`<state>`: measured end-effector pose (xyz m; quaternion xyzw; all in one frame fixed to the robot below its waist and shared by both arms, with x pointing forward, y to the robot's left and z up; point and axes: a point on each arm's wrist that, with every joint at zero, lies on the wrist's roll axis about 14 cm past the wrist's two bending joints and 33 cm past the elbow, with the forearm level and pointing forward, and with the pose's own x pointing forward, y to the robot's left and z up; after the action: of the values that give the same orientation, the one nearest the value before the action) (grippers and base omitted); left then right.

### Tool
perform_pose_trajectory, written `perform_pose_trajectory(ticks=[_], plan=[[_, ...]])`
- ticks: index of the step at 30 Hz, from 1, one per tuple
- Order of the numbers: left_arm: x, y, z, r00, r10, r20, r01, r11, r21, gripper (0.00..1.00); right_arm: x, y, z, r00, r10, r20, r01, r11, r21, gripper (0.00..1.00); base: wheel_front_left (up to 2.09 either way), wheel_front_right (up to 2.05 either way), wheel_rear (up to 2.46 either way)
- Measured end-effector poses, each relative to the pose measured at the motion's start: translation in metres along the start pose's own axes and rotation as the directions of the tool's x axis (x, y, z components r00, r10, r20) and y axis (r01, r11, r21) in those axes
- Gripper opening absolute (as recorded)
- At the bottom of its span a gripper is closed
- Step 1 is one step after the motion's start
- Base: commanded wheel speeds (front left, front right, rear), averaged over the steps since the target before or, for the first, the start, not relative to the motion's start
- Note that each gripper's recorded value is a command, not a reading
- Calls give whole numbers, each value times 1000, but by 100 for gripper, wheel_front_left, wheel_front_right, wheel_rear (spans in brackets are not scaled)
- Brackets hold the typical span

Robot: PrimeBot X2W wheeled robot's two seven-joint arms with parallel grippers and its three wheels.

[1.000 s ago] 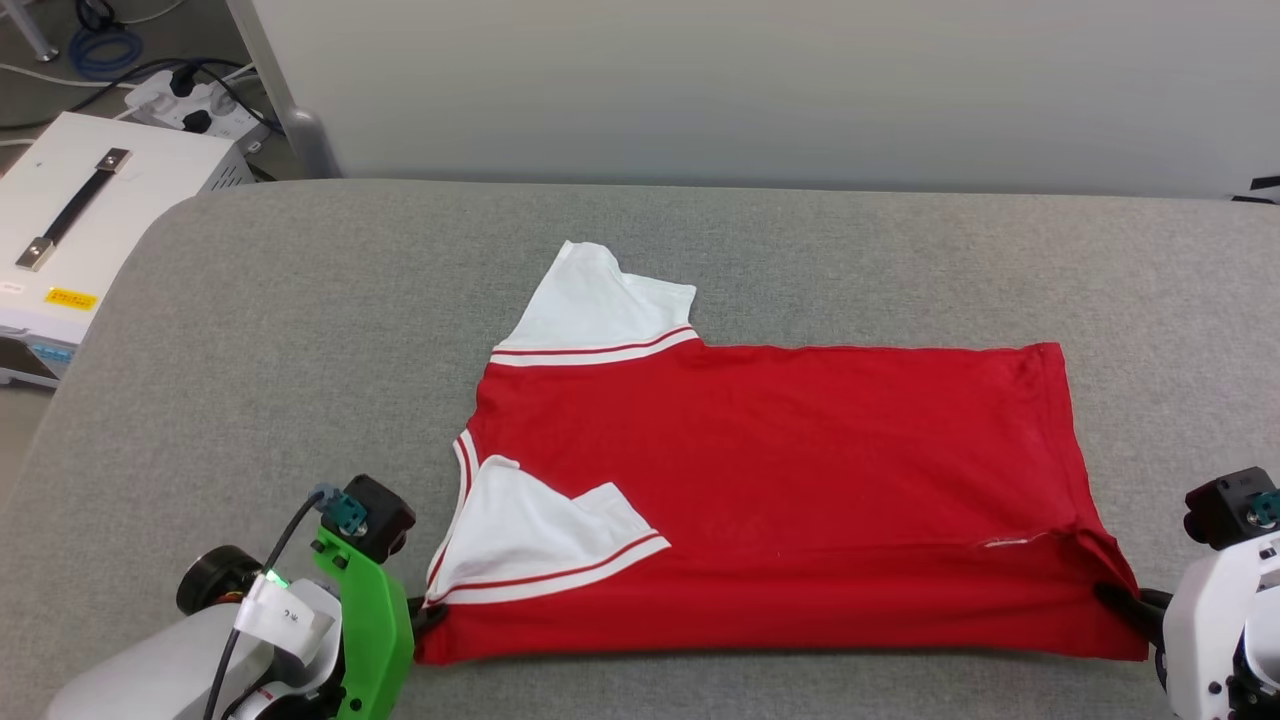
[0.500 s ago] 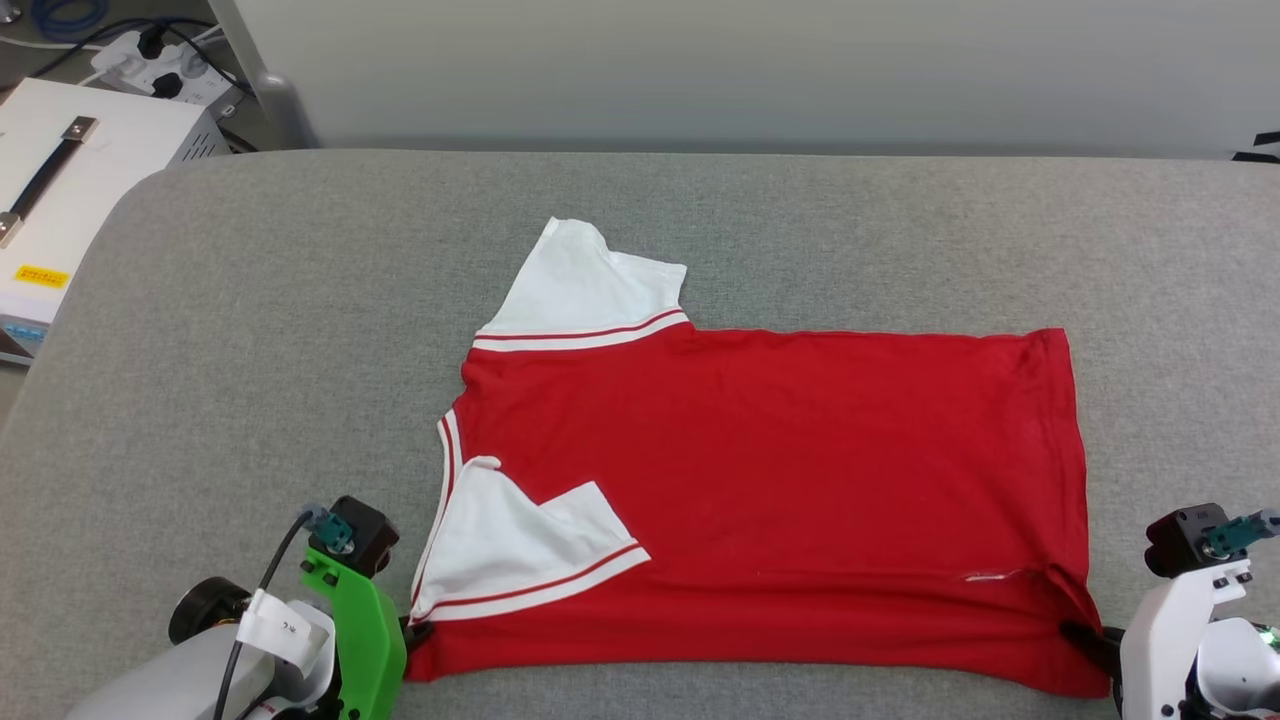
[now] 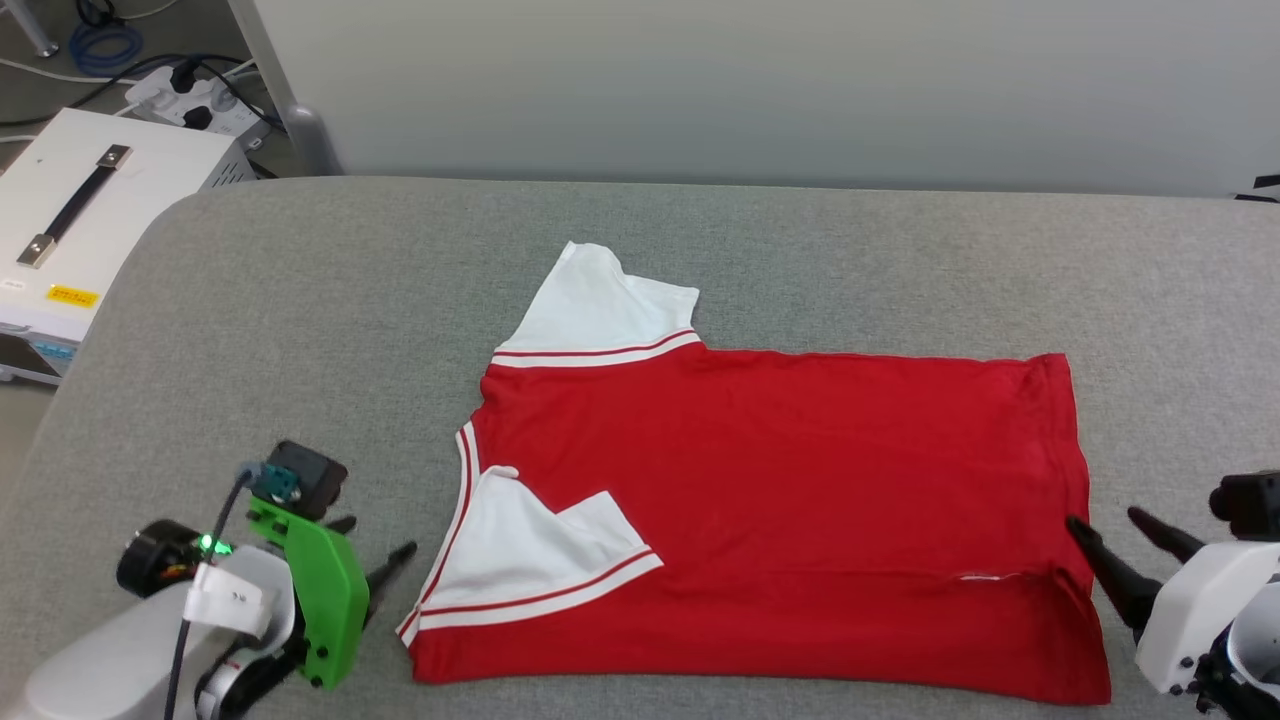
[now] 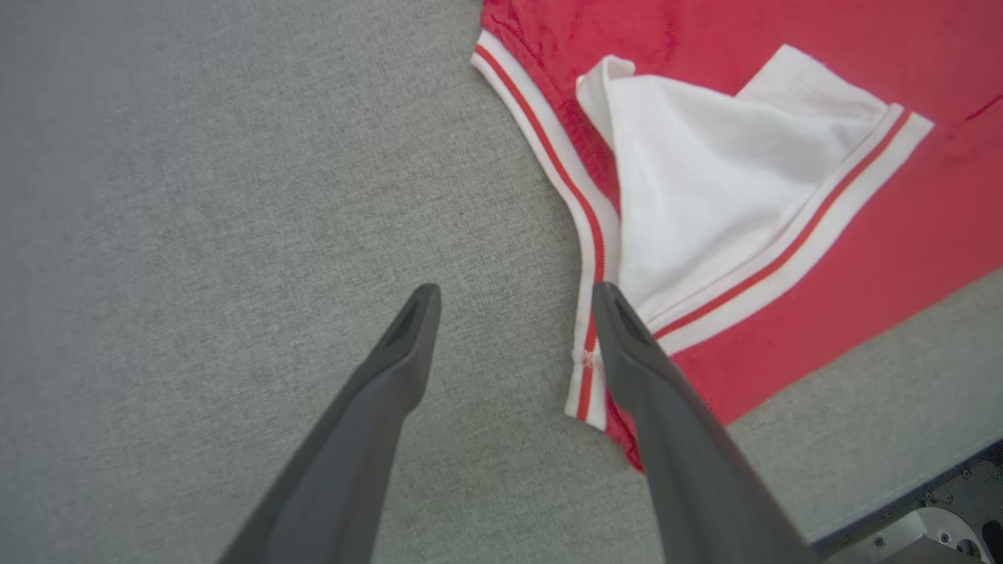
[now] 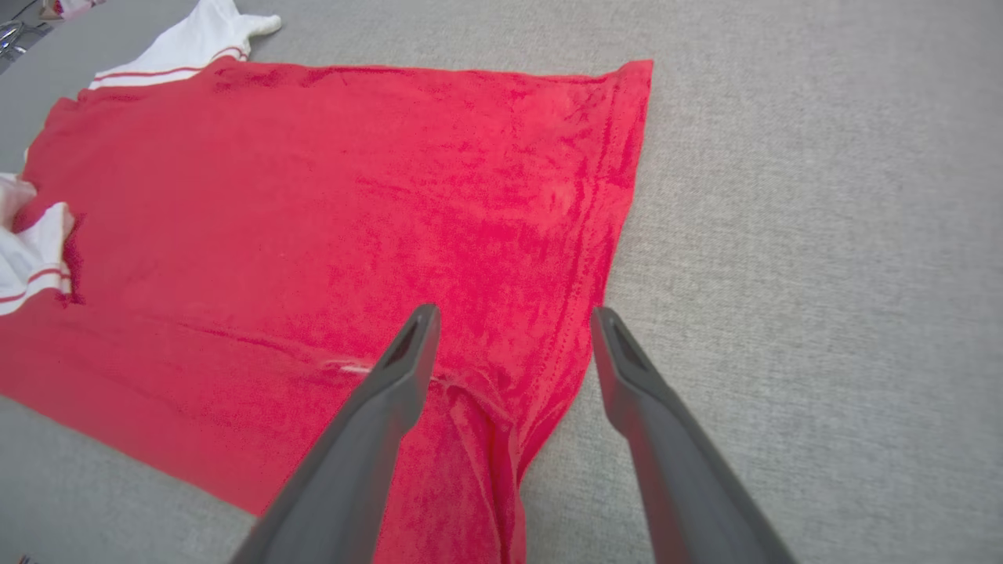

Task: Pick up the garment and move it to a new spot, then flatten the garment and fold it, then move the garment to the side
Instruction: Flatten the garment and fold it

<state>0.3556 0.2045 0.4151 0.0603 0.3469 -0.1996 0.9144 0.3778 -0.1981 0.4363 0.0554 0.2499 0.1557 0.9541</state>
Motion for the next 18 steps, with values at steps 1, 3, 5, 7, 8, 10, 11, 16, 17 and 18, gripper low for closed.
perform_pose_trajectory(ticks=[1,3,5,7,8,10,11,16,17,18], plan=[[-2,5,10,999,14,29,-14,1000,8,100,0,-1,9,999,-8,43,8,1000,-10,100,0,0,0],[-7,19,57,988,49,149,-54,998,33,100,-3,-5,52,965,-45,257,52,998,-21,100,0,0,0],[-8,25,82,978,56,200,-66,997,44,100,-5,-1,68,941,-50,335,65,997,-34,100,0,0,0],[-8,29,101,973,52,223,-66,996,55,100,-7,5,79,919,-48,391,69,997,-42,100,0,0,0],[-7,31,110,972,51,229,-68,995,70,100,-8,8,85,908,-45,417,70,997,-45,100,0,0,0],[-5,37,130,969,53,241,-77,993,90,100,-9,13,95,889,-40,456,69,996,-48,100,0,0,0],[-3,38,141,967,50,252,-77,992,97,100,-8,16,99,882,-34,469,68,996,-56,100,0,0,0],[15,47,176,974,42,223,-71,989,126,100,-2,33,108,875,4,484,32,997,-65,100,0,0,0],[21,49,182,976,42,212,-69,990,124,100,0,36,109,874,13,485,24,997,-69,100,0,0,0],[28,49,188,980,36,197,-59,992,109,100,3,38,111,873,20,487,17,997,-71,100,0,0,0]])
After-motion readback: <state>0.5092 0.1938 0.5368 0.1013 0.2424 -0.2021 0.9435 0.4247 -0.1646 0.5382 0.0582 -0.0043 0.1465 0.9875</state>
